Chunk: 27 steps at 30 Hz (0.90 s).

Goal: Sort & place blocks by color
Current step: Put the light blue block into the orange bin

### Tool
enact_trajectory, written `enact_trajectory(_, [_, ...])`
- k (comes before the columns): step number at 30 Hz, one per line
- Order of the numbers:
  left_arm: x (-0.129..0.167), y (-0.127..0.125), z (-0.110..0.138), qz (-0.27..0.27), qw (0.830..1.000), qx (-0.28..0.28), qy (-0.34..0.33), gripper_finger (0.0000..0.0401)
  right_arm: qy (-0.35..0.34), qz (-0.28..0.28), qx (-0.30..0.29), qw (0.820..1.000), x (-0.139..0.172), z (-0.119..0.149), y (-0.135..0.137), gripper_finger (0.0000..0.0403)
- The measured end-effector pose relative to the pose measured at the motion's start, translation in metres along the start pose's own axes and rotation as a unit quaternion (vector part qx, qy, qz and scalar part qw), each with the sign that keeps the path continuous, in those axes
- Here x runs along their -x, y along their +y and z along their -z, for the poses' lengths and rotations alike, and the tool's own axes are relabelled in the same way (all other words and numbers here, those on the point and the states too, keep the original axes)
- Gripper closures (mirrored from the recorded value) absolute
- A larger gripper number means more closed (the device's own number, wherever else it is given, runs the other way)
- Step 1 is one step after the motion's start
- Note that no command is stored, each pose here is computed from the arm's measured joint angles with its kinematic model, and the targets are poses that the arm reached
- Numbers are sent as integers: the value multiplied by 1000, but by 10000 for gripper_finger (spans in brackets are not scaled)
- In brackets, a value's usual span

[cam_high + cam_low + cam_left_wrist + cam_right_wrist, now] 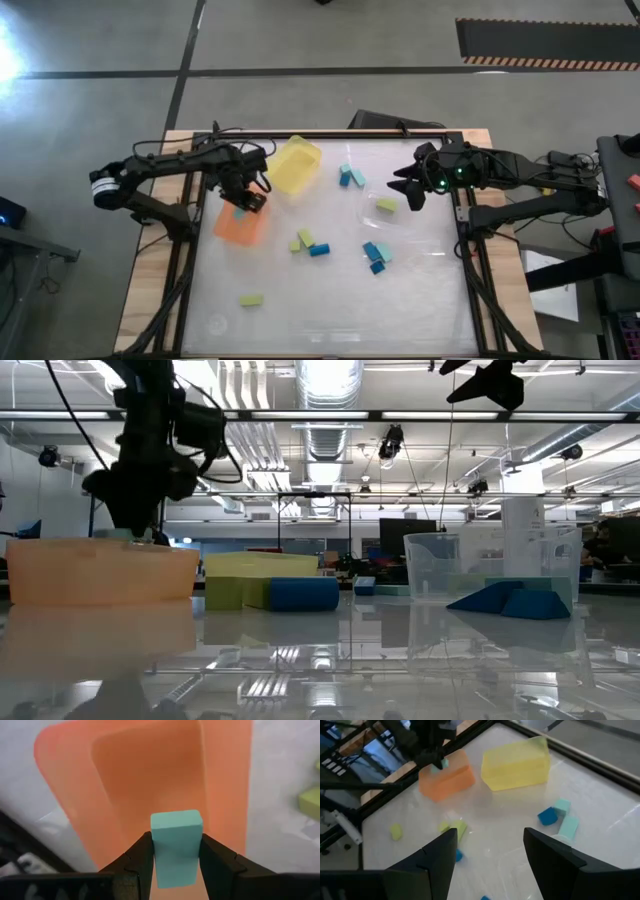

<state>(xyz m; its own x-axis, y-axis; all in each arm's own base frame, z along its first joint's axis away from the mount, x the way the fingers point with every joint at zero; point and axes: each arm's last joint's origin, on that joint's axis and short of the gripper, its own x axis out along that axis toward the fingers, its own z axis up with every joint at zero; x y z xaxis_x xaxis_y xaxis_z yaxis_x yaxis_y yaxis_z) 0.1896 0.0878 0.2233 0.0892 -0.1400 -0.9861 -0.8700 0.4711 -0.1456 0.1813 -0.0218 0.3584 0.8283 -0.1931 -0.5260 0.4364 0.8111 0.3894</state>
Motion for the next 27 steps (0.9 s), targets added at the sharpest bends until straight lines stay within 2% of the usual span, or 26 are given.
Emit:
enact_trajectory(6, [-21, 7, -3, 10, 1000, 6, -16, 289, -7, 11, -5, 1000, 0, 0, -1, 184])
enact_trajectory(15, [-37, 14, 0, -7, 1000, 8, -19, 289, -7, 12, -4, 1000, 0, 0, -1, 184])
enact_trajectory(22, [-37, 13, -1, -13, 1000, 8, -23, 253, -7, 12, -3, 1000, 0, 0, -1, 184])
enact_trajectory(27, [-37, 14, -1, -13, 1000, 9, -22, 246, -7, 12, -3, 1000, 0, 0, -1, 184])
